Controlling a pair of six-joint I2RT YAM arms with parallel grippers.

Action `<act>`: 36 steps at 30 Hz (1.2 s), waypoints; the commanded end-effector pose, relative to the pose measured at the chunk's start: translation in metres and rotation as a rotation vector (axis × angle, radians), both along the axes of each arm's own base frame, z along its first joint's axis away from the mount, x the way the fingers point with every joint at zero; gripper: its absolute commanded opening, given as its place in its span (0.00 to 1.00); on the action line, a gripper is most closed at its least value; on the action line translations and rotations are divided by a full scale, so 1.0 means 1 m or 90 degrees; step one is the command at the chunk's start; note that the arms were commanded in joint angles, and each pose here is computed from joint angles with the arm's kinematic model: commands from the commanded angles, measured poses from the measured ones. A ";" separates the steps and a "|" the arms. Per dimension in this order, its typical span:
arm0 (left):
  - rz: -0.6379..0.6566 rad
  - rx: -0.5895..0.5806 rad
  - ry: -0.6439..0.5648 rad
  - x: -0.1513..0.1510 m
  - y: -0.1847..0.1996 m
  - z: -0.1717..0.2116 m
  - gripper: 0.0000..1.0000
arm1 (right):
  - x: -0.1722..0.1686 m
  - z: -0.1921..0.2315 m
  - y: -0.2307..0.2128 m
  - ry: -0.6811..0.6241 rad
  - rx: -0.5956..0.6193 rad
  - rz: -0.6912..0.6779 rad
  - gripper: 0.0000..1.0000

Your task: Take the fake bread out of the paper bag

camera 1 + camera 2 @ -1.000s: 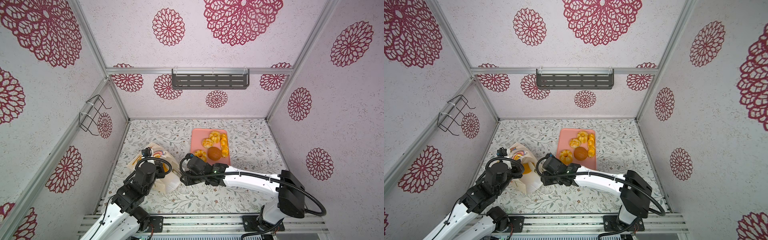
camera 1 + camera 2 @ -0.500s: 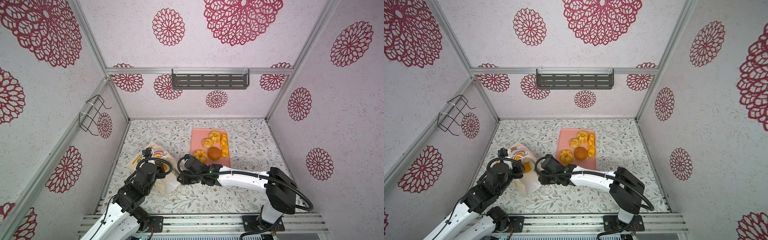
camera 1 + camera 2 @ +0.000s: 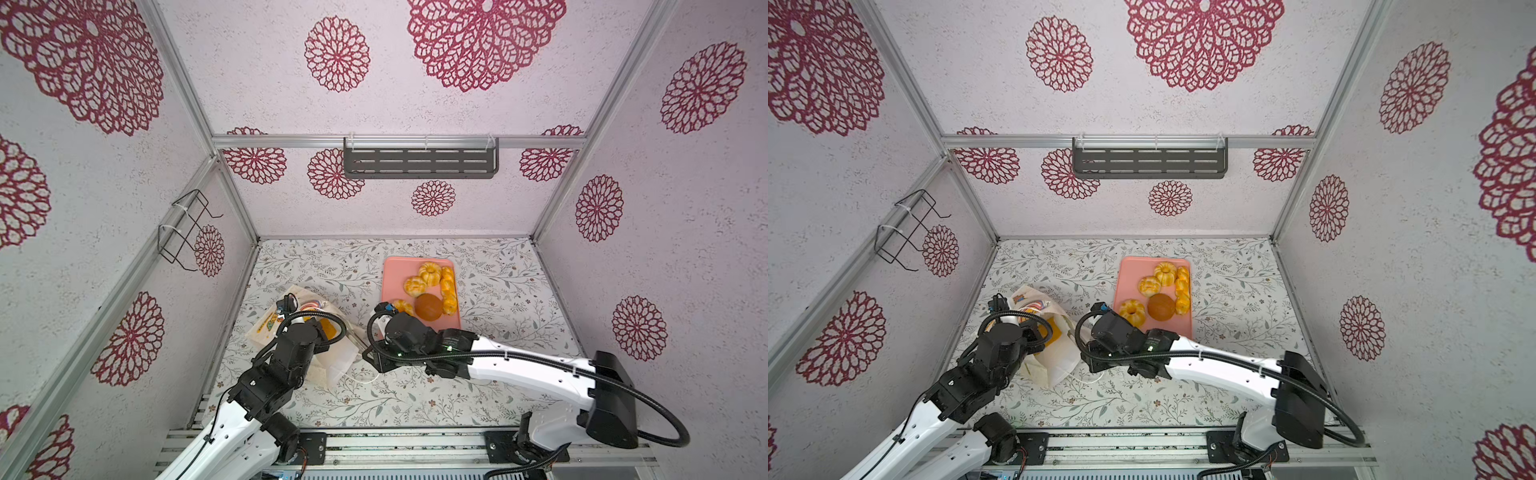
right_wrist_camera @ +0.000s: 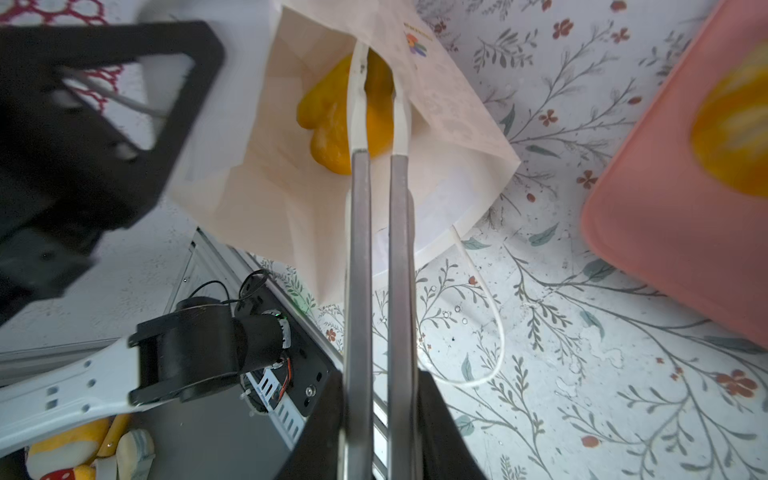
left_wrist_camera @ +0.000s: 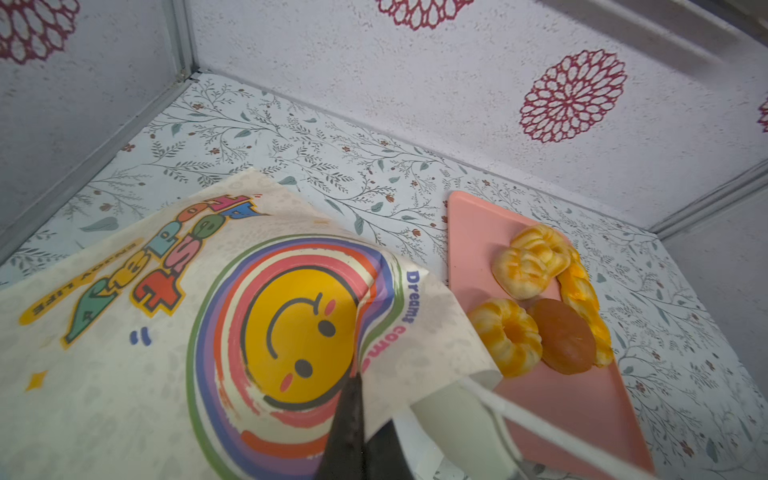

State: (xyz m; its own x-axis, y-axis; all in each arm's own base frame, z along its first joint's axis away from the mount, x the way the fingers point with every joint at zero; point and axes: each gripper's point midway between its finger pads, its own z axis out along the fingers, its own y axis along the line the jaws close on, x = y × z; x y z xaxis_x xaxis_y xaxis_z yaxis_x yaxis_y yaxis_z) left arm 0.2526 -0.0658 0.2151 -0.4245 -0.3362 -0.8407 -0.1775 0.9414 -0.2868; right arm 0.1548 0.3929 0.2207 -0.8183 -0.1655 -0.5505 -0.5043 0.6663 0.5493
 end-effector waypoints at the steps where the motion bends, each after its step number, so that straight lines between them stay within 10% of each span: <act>1: 0.089 0.002 -0.003 -0.001 0.020 0.007 0.00 | 0.001 0.033 -0.027 -0.062 0.026 -0.026 0.00; 36: 0.140 0.032 0.022 0.011 0.027 0.003 0.00 | -0.001 0.100 -0.220 -0.150 0.095 -0.322 0.00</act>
State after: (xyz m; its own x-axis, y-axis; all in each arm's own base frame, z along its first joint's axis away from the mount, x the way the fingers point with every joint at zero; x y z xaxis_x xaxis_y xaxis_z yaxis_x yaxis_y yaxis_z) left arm 0.2673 -0.0452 0.2166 -0.3868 -0.3818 -0.8394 -0.3748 0.8968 -0.2352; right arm 0.1473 0.2012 0.3018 -0.6811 0.2004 -0.7042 -0.3292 0.7753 0.5390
